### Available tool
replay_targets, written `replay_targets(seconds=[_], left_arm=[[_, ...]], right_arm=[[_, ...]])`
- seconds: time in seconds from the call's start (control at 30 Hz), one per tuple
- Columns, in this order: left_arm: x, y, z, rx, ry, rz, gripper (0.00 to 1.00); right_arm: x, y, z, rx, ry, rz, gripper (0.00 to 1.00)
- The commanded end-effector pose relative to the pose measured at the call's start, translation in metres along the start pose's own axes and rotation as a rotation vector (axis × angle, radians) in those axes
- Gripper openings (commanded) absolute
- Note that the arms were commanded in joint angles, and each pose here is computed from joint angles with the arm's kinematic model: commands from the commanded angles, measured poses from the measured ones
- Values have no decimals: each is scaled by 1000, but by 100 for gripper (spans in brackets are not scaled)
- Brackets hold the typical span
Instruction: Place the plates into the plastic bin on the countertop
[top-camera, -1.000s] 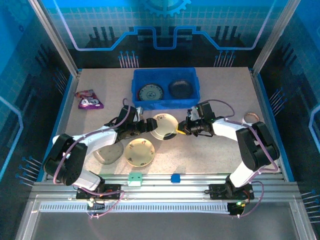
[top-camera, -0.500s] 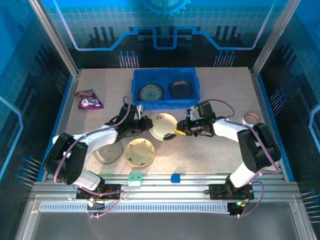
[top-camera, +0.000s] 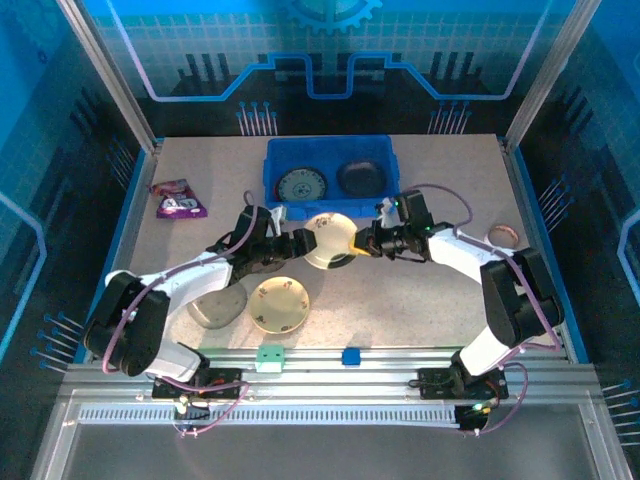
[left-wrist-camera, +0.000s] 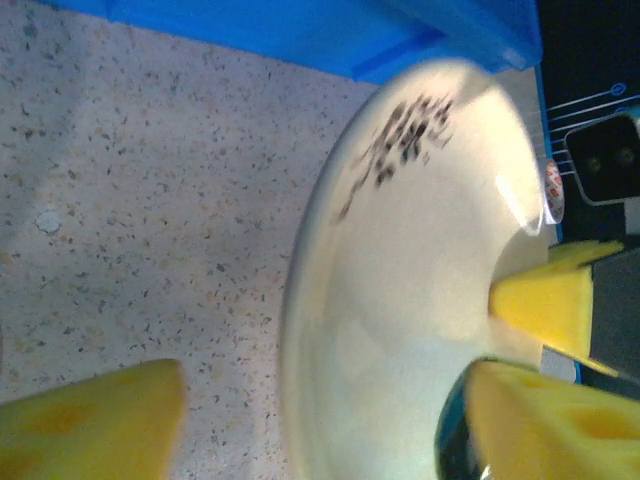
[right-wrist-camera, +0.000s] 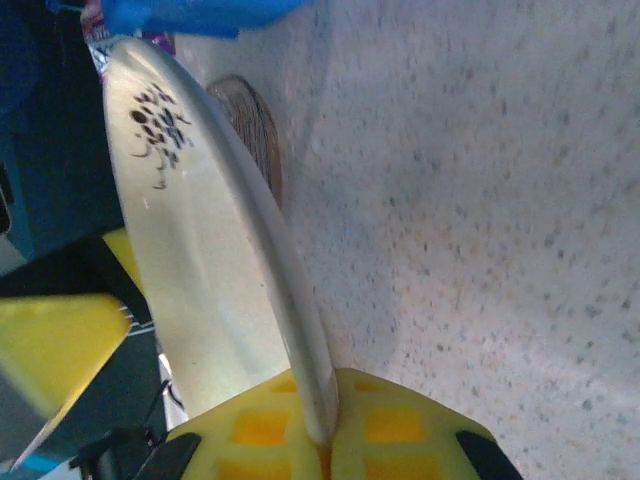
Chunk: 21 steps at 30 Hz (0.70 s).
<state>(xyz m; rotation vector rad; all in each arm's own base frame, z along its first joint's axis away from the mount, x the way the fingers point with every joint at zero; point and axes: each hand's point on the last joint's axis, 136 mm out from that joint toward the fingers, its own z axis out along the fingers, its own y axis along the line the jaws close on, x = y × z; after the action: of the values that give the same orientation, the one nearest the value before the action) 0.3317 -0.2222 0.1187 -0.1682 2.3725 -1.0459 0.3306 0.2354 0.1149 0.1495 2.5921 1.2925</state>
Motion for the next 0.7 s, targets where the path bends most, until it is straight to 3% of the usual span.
replay_targets(seconds=[0.0, 0.37, 0.67], left_arm=[[-1, -1, -11, -13, -38, 28, 99], [3, -1, -17, 4, -50, 32, 99], [1, -7, -23, 15, -60, 43, 99]], right_arm=[[-26, 20, -23, 39, -74, -84, 0], [-126, 54, -71, 224, -339, -246, 0], [-197, 72, -62, 234, -435, -251, 0]])
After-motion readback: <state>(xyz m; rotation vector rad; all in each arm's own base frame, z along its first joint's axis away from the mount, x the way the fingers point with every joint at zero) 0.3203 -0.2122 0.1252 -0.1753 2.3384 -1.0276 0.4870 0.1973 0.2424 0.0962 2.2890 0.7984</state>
